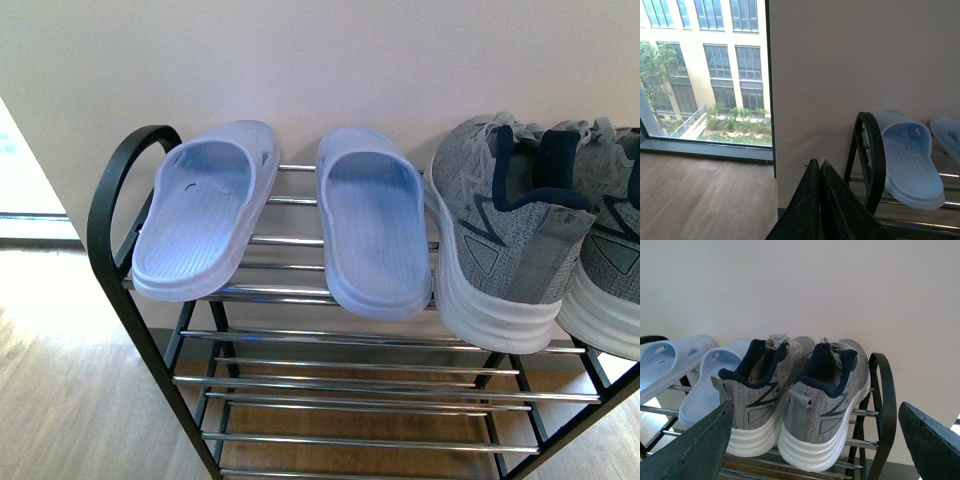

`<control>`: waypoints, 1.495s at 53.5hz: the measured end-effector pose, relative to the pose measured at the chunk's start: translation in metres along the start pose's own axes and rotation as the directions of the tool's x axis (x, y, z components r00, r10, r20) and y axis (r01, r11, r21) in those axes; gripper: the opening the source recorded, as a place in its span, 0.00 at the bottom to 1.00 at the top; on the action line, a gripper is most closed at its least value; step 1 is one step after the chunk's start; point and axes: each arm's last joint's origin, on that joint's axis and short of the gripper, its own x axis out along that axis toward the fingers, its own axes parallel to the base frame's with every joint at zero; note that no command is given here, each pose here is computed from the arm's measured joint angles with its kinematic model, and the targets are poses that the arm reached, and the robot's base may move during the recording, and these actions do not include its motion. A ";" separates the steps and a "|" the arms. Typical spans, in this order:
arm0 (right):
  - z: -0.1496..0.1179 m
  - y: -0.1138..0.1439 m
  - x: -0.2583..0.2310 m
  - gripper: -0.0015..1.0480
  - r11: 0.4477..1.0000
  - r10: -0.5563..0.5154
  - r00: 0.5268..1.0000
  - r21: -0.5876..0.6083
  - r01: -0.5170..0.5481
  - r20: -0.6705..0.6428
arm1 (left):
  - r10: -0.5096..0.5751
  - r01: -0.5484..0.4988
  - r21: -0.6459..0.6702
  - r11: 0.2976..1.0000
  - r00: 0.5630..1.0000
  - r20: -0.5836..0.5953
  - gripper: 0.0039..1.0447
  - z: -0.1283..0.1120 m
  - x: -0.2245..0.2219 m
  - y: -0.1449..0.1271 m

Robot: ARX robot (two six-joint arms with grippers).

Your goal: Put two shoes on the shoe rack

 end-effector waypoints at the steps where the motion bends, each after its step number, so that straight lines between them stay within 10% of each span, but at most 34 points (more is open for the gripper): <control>1: 0.000 0.000 0.000 0.91 1.000 0.000 1.000 0.000 0.000 0.000 | 0.000 0.000 0.000 1.000 1.000 0.000 0.01 0.000 0.000 0.000; 11: 0.000 0.000 0.000 0.91 1.000 0.000 1.000 0.000 0.000 0.000 | 0.000 0.000 0.000 1.000 1.000 0.000 0.03 0.000 0.000 0.000; 36: 0.000 0.000 0.000 0.91 1.000 0.000 1.000 0.000 0.000 0.000 | 0.000 0.000 0.001 1.000 1.000 0.000 0.93 0.000 0.000 0.000; 80: 0.000 0.000 0.000 0.91 1.000 0.000 1.000 0.000 0.000 0.000 | -0.002 0.002 0.002 1.000 1.000 0.000 0.91 0.000 0.000 0.000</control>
